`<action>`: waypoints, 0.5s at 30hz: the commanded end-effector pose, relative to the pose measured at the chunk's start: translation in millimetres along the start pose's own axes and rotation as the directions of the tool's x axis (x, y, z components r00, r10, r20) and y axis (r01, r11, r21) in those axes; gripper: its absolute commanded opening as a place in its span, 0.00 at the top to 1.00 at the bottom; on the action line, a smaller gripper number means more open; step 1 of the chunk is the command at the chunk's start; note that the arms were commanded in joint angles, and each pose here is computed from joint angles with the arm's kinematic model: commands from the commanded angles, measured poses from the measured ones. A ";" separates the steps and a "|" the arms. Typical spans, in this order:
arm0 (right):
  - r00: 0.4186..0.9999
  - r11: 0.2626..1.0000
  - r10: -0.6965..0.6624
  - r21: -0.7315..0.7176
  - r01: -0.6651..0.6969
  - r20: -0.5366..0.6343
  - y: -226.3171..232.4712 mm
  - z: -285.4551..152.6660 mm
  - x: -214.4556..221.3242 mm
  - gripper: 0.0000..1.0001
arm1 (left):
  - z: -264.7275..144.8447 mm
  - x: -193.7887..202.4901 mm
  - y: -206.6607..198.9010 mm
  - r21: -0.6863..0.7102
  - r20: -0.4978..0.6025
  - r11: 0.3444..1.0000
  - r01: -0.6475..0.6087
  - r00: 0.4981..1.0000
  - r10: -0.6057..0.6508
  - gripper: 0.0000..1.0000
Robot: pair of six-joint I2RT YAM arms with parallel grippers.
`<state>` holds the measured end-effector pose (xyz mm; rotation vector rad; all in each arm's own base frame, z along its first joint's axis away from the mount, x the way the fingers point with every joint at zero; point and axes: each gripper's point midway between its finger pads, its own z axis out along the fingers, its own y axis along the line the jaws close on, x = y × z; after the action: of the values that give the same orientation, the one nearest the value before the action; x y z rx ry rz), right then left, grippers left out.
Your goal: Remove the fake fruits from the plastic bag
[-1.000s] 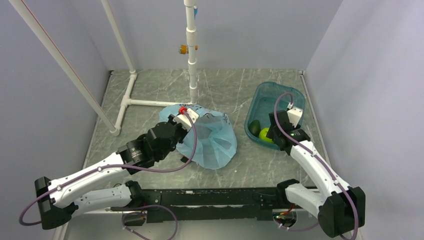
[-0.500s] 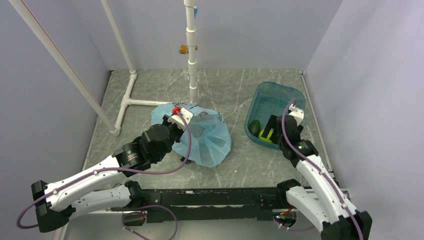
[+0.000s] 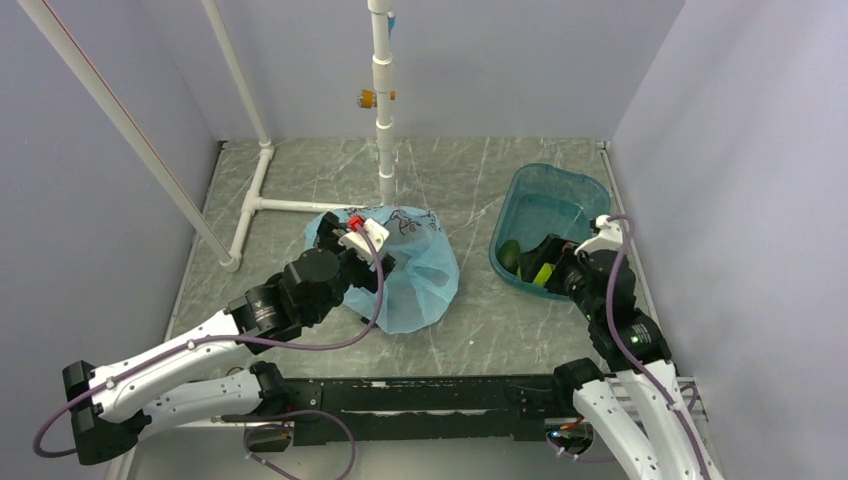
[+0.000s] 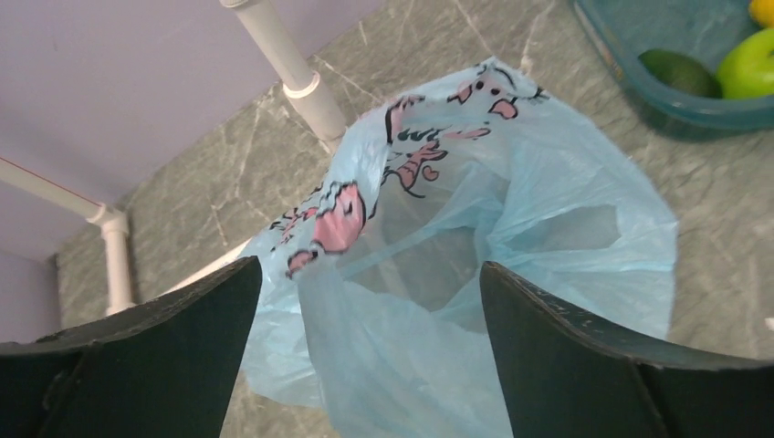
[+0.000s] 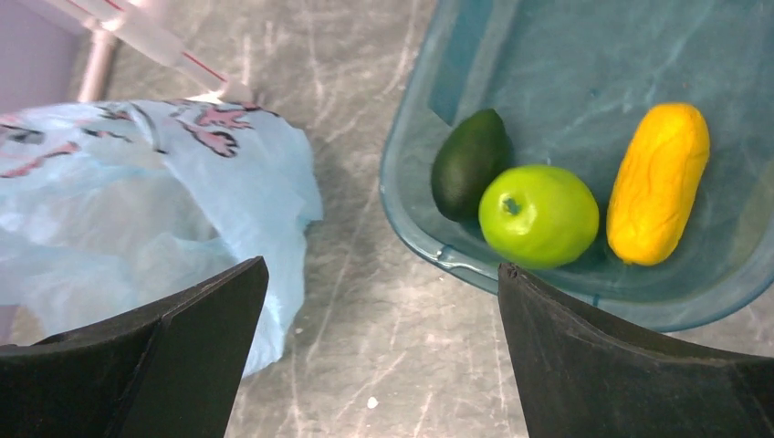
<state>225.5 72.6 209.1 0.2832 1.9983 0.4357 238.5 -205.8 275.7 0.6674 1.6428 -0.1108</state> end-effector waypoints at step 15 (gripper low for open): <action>0.933 0.990 -0.106 -0.053 0.132 0.343 26.6 -141.4 -108.9 0.00 | -146.9 -134.4 64.9 0.267 0.257 0.834 0.483 0.798 -0.545 0.01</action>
<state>165.6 53.1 354.3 0.1604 1.6742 0.4696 172.5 -153.5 443.3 0.3807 1.4232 -0.5761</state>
